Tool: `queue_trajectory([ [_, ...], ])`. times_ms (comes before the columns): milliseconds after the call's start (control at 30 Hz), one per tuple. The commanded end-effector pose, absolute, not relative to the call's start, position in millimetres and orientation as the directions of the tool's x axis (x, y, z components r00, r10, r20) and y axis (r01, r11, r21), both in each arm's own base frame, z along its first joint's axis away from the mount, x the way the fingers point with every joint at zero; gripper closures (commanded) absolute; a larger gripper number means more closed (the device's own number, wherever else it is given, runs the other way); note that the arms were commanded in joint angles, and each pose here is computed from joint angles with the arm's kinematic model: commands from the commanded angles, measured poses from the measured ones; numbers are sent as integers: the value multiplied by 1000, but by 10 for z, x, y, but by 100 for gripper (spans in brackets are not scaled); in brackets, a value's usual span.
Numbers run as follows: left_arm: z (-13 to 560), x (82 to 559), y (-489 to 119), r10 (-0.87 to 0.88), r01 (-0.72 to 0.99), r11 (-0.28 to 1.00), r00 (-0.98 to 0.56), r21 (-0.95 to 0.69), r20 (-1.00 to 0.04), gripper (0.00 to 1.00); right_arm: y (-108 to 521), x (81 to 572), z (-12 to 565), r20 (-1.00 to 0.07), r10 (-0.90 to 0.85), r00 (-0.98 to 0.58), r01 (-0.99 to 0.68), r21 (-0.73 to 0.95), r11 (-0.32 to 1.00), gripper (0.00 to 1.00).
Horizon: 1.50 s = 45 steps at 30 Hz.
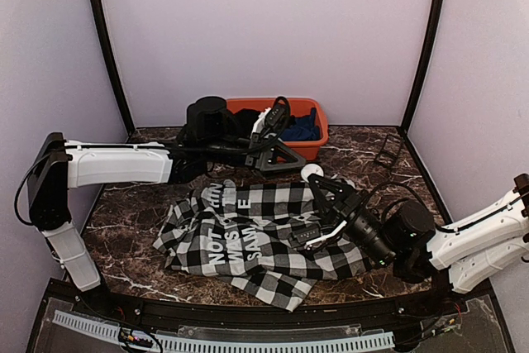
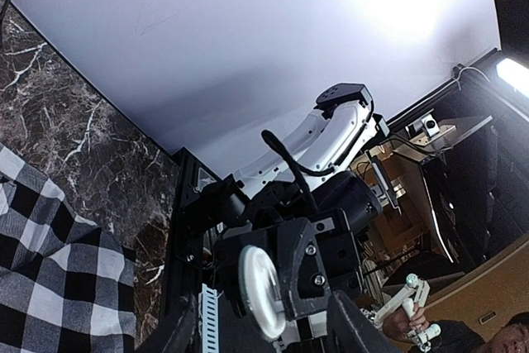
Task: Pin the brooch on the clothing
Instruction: Pass from the right arm to the left
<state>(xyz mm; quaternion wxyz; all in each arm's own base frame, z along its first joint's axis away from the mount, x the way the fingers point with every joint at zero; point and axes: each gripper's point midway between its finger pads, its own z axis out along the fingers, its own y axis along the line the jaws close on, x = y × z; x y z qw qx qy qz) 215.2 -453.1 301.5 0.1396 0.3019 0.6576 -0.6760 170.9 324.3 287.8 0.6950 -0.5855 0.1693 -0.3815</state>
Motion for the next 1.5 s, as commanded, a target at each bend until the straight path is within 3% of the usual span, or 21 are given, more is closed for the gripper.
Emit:
queue_trajectory([
  [0,3104,2011,-4537,229,596,-153,-754,-788,-615,49,3185,1695,2958,179,-744,643,332,-941,61,100],
  [600,3081,1863,-4529,252,578,-177,-756,-796,-605,66,3158,1729,2992,183,-758,626,349,-935,62,100],
  [833,3080,1858,-4531,250,577,-181,-756,-797,-604,77,3167,1736,2984,185,-758,625,348,-936,59,100],
  [1000,3076,1864,-4541,249,577,-180,-756,-796,-605,91,3162,1735,2995,185,-759,624,351,-934,61,100],
  [1333,3056,1900,-4574,244,576,-181,-759,-797,-603,99,3174,1732,2979,188,-756,627,350,-935,57,100],
  [1367,3052,1900,-4580,245,574,-181,-760,-799,-602,99,3174,1735,2980,186,-757,627,348,-936,58,96],
  [1467,3065,1904,-4580,242,582,-184,-754,-792,-611,99,3160,1732,3018,160,-758,632,339,-937,85,71],
])
